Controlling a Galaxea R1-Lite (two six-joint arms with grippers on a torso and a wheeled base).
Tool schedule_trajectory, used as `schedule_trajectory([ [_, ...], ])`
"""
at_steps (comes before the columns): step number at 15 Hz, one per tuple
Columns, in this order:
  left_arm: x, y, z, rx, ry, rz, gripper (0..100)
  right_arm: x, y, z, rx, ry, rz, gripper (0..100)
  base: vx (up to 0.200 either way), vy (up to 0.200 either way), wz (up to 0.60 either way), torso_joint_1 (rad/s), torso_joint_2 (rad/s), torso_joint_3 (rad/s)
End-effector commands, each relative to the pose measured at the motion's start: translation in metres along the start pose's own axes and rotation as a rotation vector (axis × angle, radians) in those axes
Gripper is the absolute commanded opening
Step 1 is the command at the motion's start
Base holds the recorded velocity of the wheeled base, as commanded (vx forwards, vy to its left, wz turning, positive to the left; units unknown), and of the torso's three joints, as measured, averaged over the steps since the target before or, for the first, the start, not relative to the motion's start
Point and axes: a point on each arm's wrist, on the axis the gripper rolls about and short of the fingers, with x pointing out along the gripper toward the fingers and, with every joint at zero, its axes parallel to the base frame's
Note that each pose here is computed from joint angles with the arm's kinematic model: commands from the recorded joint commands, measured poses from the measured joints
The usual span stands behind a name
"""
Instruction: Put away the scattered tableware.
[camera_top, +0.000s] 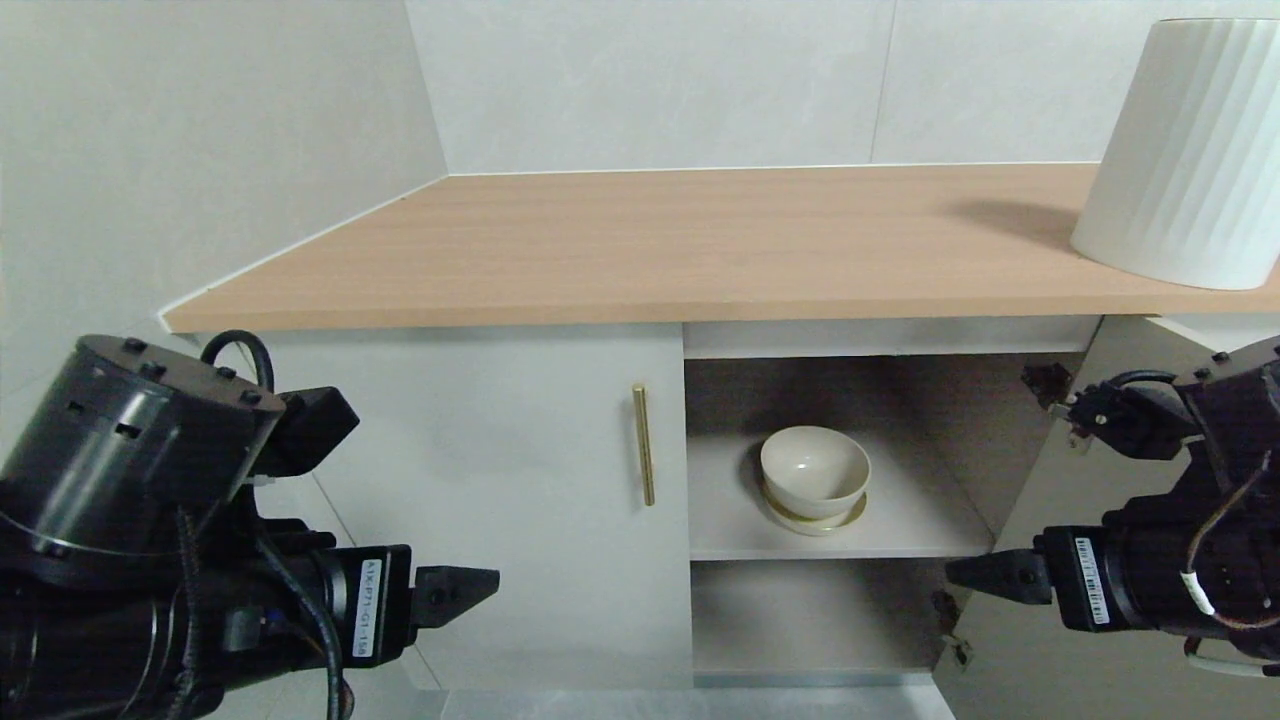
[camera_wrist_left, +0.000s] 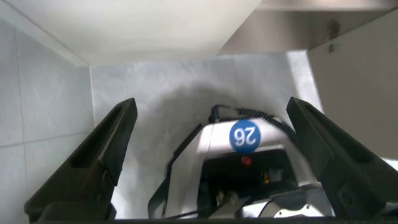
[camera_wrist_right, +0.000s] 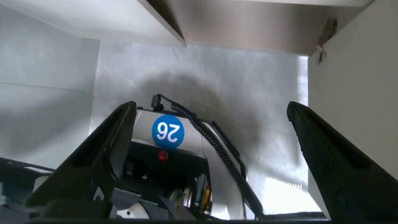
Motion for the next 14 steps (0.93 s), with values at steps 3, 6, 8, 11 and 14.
schedule_trajectory([
  [3, 0.0047, 0.0001, -0.0035, 0.007, 0.020, 0.010, 100, -0.0018, -0.0007, -0.0011, -0.001, -0.001, -0.005, 100, -0.200, 0.000, 0.00, 0.004, 0.00, 0.005],
  [6, 0.0039, 0.0000, -0.0028, 0.006, 0.015, 0.009, 100, -0.0034, -0.0015, -0.0030, -0.006, 0.023, -0.015, 100, -0.200, 0.000, 0.00, 0.002, 0.01, 0.002],
  [8, 0.0039, 0.0000, -0.0028, 0.006, 0.015, 0.009, 100, -0.0034, -0.0015, -0.0030, -0.008, 0.023, -0.015, 100, -0.200, 0.000, 0.00, 0.002, 0.00, 0.002],
  [11, 0.0045, 0.0000, -0.0032, 0.007, 0.018, 0.009, 100, -0.0031, -0.0026, -0.0049, -0.012, 0.038, -0.023, 100, -0.200, 0.000, 0.00, 0.001, 0.00, 0.004],
  [14, 0.0060, -0.0002, -0.0036, 0.008, 0.024, 0.012, 100, -0.0004, -0.0023, -0.0056, -0.016, 0.050, -0.027, 100, -0.200, 0.000, 0.00, -0.001, 0.00, 0.002],
])
